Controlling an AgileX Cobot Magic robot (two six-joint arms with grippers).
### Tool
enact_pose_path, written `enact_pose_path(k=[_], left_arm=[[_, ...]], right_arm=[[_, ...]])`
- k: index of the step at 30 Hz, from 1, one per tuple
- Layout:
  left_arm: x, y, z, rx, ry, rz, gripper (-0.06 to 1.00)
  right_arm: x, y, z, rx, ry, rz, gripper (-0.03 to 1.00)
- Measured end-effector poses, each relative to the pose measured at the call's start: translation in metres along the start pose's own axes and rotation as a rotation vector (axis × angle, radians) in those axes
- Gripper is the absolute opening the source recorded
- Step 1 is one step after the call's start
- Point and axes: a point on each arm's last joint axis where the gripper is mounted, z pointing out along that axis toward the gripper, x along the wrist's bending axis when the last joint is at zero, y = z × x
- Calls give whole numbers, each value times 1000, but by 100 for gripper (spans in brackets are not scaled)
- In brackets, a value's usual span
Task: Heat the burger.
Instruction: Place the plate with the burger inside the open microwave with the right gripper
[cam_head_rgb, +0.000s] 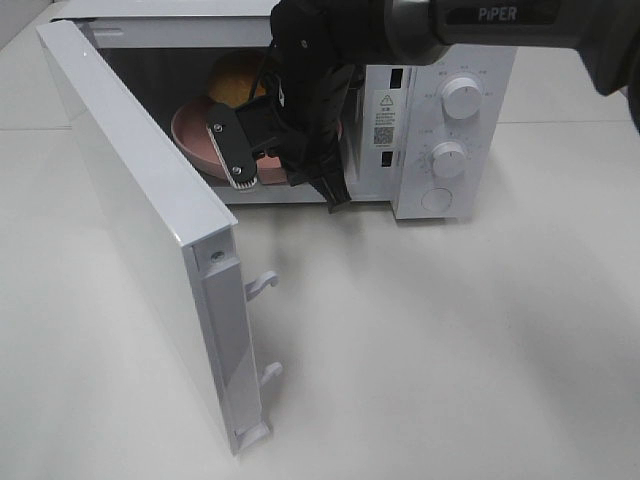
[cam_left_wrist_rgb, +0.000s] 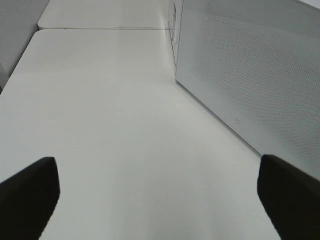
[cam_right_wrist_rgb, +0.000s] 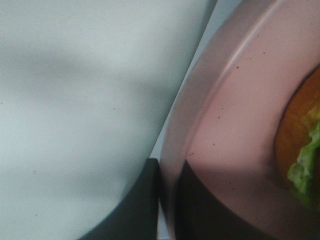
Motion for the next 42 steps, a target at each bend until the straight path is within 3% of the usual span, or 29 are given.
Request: enact_pose_path(k=[16,42], left_arm=[[0,0,0,0,0,0,100],[0,0,0,0,1,0,100]], right_arm=[[-26,5,19,-1,-50,6,3],[-31,-13,33,12,-59,43,3]])
